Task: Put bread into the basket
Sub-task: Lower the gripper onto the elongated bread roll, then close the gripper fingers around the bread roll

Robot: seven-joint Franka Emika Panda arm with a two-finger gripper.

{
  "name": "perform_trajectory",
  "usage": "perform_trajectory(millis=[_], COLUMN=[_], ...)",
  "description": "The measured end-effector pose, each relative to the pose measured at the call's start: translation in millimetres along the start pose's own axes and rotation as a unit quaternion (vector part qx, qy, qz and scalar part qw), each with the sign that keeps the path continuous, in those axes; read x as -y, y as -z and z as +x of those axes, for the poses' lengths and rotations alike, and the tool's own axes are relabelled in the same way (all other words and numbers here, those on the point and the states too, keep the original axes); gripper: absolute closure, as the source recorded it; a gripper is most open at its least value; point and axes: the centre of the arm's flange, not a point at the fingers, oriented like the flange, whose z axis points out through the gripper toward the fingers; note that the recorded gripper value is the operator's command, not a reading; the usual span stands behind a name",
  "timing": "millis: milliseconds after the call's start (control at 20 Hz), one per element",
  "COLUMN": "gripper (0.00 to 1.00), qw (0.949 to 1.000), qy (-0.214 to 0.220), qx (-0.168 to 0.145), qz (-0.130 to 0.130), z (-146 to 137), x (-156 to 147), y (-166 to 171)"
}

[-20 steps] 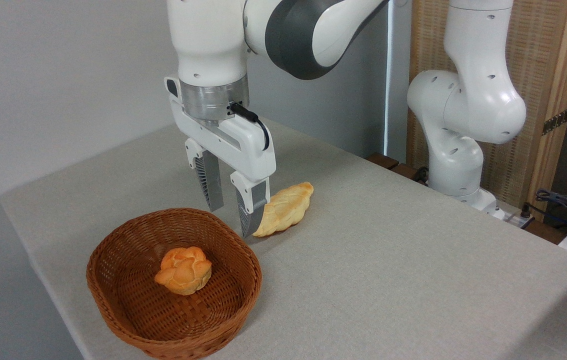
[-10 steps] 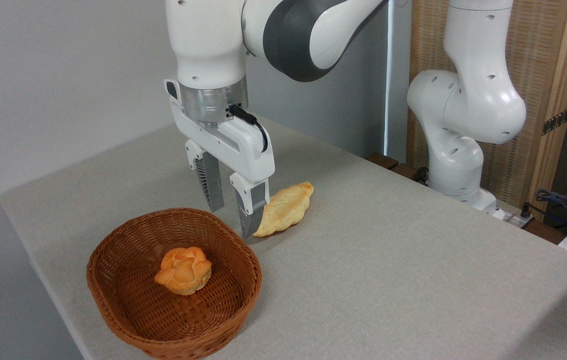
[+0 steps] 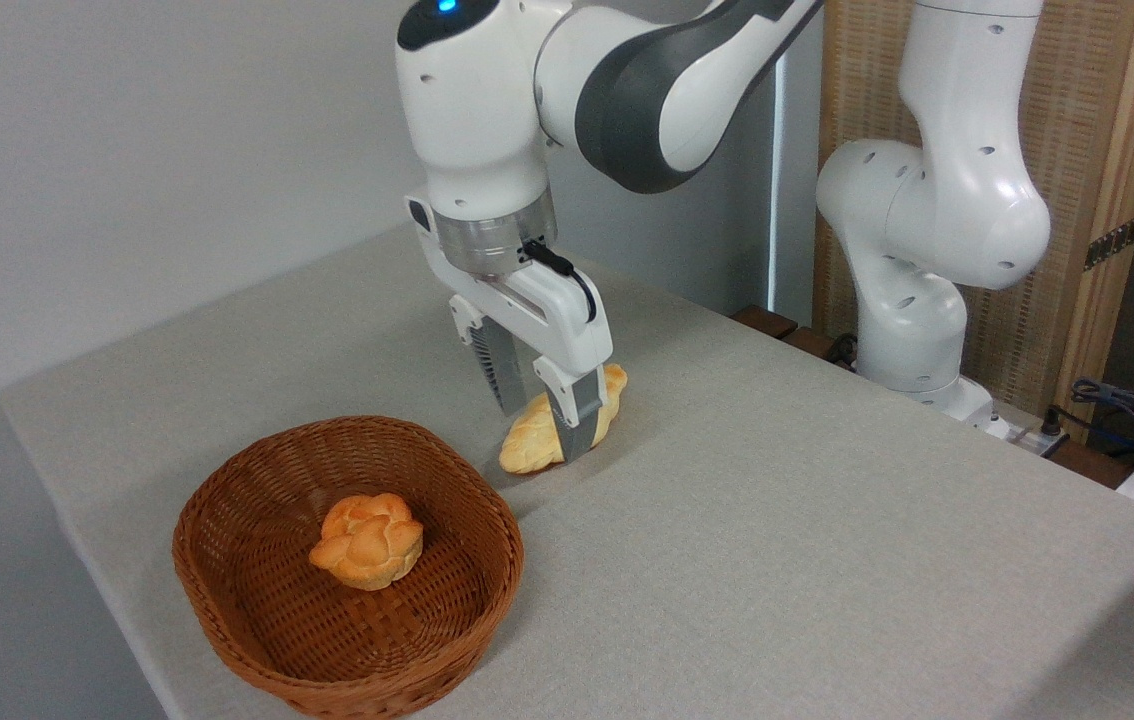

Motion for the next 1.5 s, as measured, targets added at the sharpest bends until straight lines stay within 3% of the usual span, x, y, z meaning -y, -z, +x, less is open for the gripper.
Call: perform_trajectory(millis=[250, 700, 1000, 1050, 1150, 1200, 1250, 1500], gripper=[0.0, 0.0, 0.0, 0.03, 0.43, 0.57, 0.62, 0.62], qw=[0.9998, 0.999, 0.9989, 0.9988, 0.9989, 0.9989, 0.9989, 0.9989], qy=[-0.003, -0.009, -0.009, -0.01, -0.011, -0.011, -0.011, -0.011], qx=[0.014, 0.033, 0.026, 0.028, 0.027, 0.026, 0.026, 0.026], qz=[-0.016, -0.029, -0.038, -0.039, -0.038, -0.037, -0.037, -0.037], z=[8, 16, 26, 28, 30, 30, 30, 31], x=[-23, -26, -30, -30, -30, -30, -30, -30], y=[-20, -43, -54, -57, -59, -59, -60, -60])
